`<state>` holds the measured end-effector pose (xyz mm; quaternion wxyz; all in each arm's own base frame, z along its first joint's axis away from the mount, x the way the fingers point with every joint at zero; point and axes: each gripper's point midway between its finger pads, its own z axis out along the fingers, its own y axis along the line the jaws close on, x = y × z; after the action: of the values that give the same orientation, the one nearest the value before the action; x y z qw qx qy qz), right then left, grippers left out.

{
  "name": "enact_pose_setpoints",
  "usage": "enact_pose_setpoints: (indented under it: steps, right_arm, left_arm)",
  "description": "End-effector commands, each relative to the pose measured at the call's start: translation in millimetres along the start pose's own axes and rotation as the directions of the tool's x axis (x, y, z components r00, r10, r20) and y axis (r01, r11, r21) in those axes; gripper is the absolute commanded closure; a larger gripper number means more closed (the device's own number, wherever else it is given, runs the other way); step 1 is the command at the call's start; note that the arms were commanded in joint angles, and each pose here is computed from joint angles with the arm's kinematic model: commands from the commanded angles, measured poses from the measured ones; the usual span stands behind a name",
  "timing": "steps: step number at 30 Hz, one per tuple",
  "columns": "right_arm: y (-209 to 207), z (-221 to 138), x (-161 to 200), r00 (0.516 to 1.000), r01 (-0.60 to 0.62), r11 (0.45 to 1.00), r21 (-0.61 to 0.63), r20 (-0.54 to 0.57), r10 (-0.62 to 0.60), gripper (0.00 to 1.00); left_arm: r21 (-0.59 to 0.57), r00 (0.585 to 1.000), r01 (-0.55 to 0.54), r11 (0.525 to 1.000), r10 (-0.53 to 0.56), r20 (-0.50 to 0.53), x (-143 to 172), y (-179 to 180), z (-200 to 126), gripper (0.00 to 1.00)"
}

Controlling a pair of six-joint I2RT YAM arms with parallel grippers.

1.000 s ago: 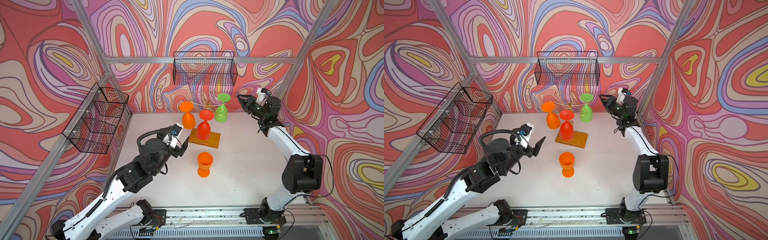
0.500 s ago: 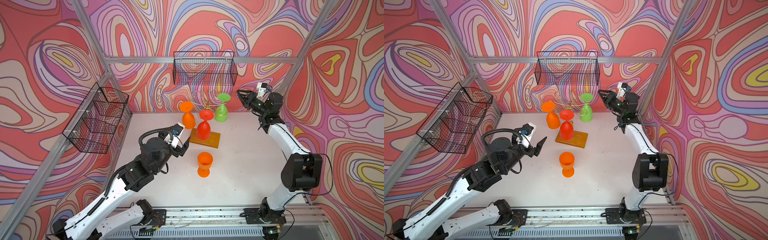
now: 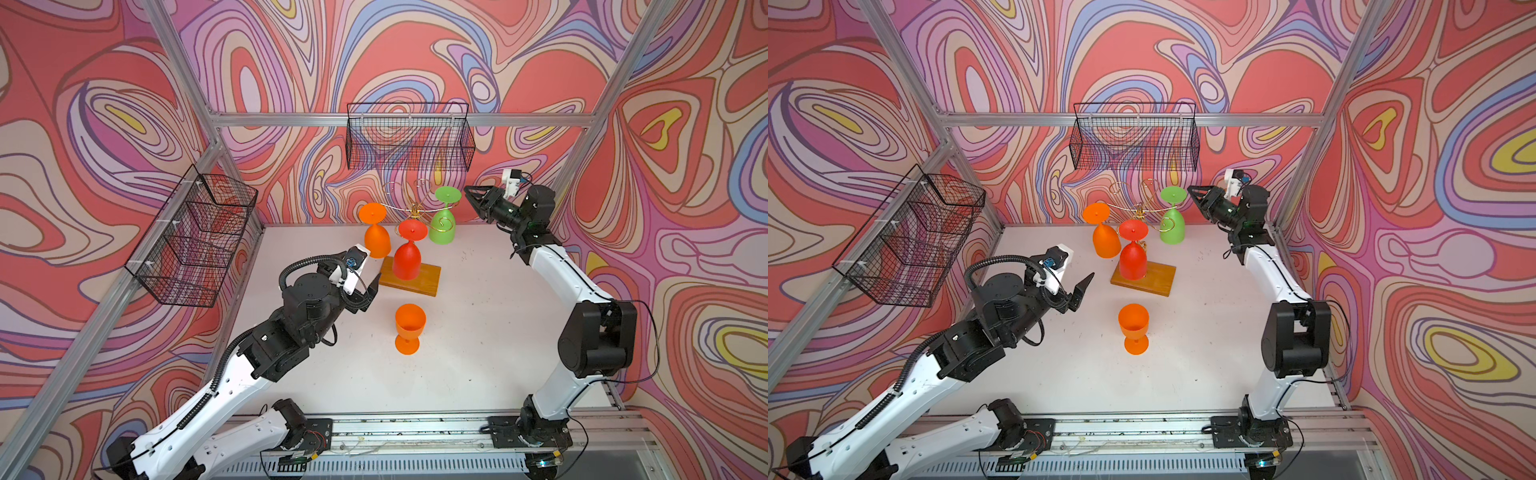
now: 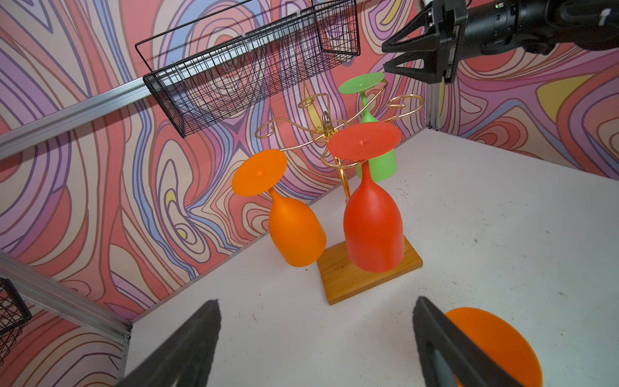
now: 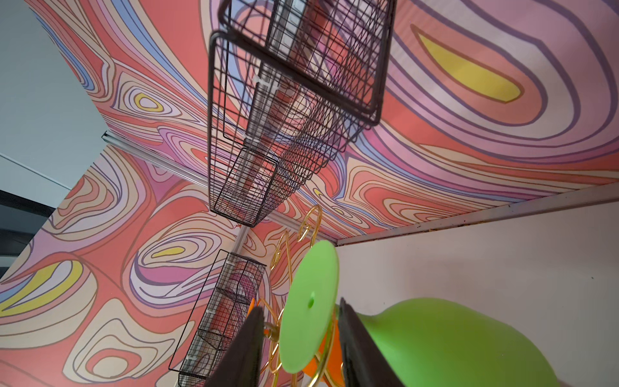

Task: Take the wine glass off the wine glass rack
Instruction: Pick up the wine glass from the wine glass rack.

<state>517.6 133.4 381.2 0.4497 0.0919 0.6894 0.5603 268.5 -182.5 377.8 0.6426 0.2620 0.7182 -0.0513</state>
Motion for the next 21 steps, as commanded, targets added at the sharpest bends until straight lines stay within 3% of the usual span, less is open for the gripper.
enact_pose_setpoints:
  steps: [1, 21]
  right_arm:
    - [8, 6, 2, 1.000, 0.017, 1.000, -0.018, -0.021, -0.018, 0.62]
    - [-7, 12, 8, 1.000, 0.004, 1.000, -0.002, -0.026, -0.004, 0.61]
  left_arm:
    - [-0.008, 0.999, 0.004, 1.000, -0.004, 0.041, -15, 6, -4, 0.11]
    - [0.000, 0.999, 0.004, 1.000, -0.004, 0.032, -10, 5, -3, 0.11]
